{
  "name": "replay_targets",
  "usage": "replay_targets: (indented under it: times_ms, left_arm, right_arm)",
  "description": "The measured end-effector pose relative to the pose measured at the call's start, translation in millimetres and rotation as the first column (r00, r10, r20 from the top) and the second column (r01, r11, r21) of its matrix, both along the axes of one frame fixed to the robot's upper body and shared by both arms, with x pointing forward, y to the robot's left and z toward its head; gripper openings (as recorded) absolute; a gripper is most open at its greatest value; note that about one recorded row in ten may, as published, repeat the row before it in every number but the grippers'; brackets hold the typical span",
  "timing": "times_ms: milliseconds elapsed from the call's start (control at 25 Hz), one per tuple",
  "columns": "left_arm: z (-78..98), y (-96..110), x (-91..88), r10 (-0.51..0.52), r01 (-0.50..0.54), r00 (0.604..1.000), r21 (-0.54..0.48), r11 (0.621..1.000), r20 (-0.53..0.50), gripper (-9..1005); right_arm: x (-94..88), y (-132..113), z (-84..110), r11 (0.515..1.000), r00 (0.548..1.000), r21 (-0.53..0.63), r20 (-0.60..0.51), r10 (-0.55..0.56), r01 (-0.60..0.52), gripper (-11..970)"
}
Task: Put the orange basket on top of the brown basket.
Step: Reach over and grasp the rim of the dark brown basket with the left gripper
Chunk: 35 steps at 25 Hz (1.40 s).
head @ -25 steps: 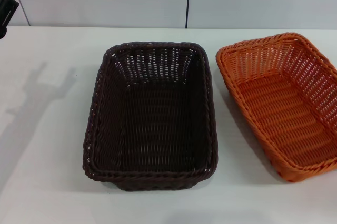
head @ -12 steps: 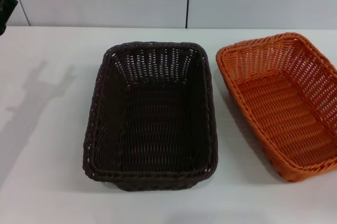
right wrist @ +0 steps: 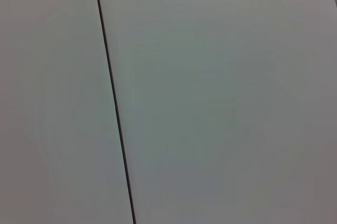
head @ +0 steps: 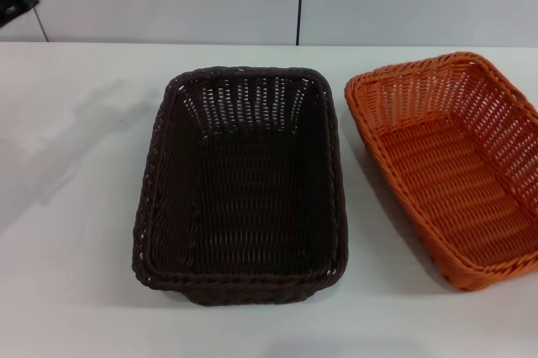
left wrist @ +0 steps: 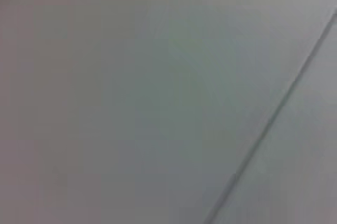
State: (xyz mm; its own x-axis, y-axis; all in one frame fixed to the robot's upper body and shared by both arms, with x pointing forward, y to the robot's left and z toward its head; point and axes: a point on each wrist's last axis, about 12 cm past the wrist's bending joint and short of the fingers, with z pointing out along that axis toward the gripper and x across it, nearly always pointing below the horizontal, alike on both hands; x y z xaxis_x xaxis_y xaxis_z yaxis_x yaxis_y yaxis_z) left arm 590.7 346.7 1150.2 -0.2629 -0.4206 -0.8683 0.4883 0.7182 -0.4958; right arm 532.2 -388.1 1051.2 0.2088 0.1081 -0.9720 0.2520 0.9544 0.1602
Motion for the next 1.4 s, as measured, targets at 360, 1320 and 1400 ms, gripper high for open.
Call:
replay_targets:
  times_ms: [360,1320,1400]
  left_arm:
    - [53.0,-20.3,13.9,-0.124,0.212,0.936,0.245,0.946,-0.331,818]
    - [37.6,-86.8,2.4,0.071,0.343,0.758,0.488,0.802,-0.649,792]
    - [30.9,-85.9,2.4,0.075,0.348,0.743,0.48,0.805,-0.665,790]
  right_arm:
    - [-0.2,-2.6,-1.2,1.0,1.0,0.007,-0.011,-0.014,0.014,613]
    - [-7.9,-13.7,-5.3,0.997,0.997,0.023,-0.034,-0.068,0.069,612]
    - [-7.9,-13.8,-5.4,0.997,0.997,0.023,-0.034,-0.068,0.069,612]
